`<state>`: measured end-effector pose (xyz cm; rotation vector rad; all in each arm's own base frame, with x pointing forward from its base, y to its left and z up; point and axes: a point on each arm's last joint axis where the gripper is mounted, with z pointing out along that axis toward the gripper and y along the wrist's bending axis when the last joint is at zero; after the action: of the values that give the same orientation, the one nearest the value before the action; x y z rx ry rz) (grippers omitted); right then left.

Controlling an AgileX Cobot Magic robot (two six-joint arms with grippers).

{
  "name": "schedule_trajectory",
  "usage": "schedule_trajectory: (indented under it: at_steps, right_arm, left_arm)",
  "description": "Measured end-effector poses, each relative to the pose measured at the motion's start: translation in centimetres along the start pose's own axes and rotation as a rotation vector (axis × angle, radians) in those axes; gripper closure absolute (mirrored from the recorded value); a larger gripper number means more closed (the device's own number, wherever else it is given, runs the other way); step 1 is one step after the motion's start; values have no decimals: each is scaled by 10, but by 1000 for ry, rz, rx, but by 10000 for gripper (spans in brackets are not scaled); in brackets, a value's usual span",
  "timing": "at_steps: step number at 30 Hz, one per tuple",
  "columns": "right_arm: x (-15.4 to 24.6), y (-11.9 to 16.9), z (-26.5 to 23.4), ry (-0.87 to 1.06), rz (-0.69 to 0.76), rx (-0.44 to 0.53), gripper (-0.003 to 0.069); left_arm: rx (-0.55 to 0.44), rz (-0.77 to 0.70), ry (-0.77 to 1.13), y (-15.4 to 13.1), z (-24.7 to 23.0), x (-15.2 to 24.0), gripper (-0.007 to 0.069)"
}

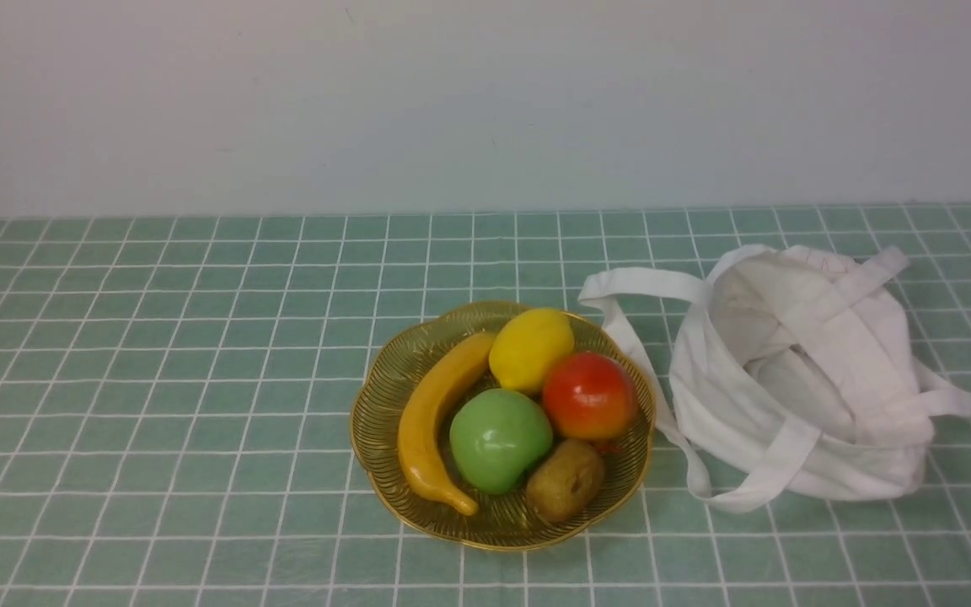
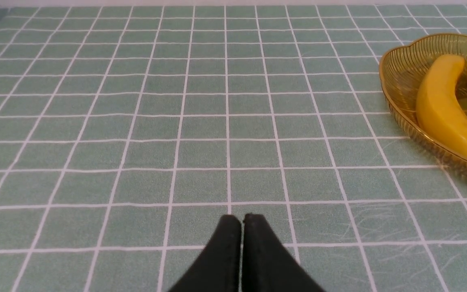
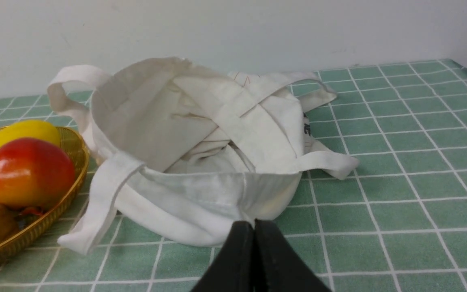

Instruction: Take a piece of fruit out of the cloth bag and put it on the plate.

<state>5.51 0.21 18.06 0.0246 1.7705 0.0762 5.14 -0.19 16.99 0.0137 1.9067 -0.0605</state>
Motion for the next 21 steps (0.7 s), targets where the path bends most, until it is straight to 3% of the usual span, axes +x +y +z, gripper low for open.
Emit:
schedule_trajectory:
  at_steps: [21]
  right_arm:
    - [0,2,0,2,-6,-28,671]
  left_arm:
    - [0,0,0,0,0,0,633]
